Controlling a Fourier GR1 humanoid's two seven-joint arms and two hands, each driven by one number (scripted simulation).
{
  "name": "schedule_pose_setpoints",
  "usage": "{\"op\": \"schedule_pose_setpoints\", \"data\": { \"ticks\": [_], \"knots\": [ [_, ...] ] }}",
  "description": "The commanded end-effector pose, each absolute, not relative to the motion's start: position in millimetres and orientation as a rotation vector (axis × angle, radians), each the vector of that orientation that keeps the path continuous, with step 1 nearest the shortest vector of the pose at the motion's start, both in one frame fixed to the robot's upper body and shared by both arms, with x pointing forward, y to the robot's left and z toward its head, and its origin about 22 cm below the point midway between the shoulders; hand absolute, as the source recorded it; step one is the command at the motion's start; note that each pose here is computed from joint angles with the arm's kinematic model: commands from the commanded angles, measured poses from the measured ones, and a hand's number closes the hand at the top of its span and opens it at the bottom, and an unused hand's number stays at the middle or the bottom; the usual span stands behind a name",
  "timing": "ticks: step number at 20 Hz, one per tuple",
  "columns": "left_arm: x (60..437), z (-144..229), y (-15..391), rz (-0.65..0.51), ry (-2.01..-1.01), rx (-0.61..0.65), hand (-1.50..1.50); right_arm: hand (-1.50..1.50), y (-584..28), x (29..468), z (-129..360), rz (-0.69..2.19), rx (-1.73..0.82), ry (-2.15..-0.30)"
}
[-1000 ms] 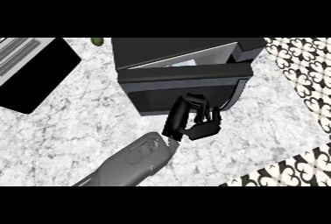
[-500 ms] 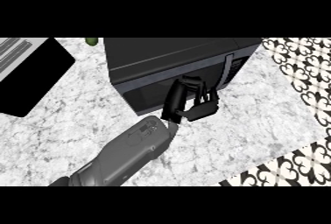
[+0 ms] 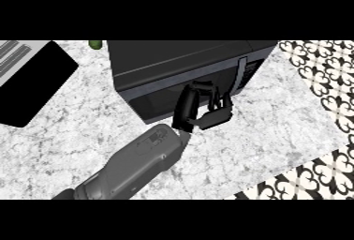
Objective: Pick up the milk, place it into the microwave and close the microwave
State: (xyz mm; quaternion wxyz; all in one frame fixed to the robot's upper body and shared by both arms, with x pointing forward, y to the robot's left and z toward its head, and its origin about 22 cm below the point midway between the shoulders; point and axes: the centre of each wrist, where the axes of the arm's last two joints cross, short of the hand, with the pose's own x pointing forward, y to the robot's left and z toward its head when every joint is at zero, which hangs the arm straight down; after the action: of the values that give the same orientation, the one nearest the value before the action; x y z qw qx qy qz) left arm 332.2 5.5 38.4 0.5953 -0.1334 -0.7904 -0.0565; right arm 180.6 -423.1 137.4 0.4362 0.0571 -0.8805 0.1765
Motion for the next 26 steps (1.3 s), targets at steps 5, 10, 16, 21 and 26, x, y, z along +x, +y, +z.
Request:
{"op": "schedule_pose_setpoints", "data": {
  "ticks": [5,10,16,21,26],
  "knots": [
    [350.4,49.7,6.0,-0.105,-1.864,-0.304,1.5,-1.5,-436.5,187.7,155.1,0.46,0.101,-2.21],
    [350.5,47.4,5.8,-0.1,-1.879,-0.299,1.5,-1.5,-444.0,191.6,161.3,0.461,0.087,-2.215],
    [352.1,49.8,4.6,-0.077,-1.884,-0.316,1.5,-1.5,-454.6,194.7,179.9,0.522,0.009,-2.212],
    [350.6,44.2,5.4,-0.084,-1.893,-0.314,1.5,-1.5,-465.4,196.5,190.1,0.525,-0.029,-2.225],
    [352.9,47.4,4.0,-0.073,-1.905,-0.31,1.5,-1.5,-470.8,199.3,187.8,0.506,-0.003,-2.211]
  ]
}}
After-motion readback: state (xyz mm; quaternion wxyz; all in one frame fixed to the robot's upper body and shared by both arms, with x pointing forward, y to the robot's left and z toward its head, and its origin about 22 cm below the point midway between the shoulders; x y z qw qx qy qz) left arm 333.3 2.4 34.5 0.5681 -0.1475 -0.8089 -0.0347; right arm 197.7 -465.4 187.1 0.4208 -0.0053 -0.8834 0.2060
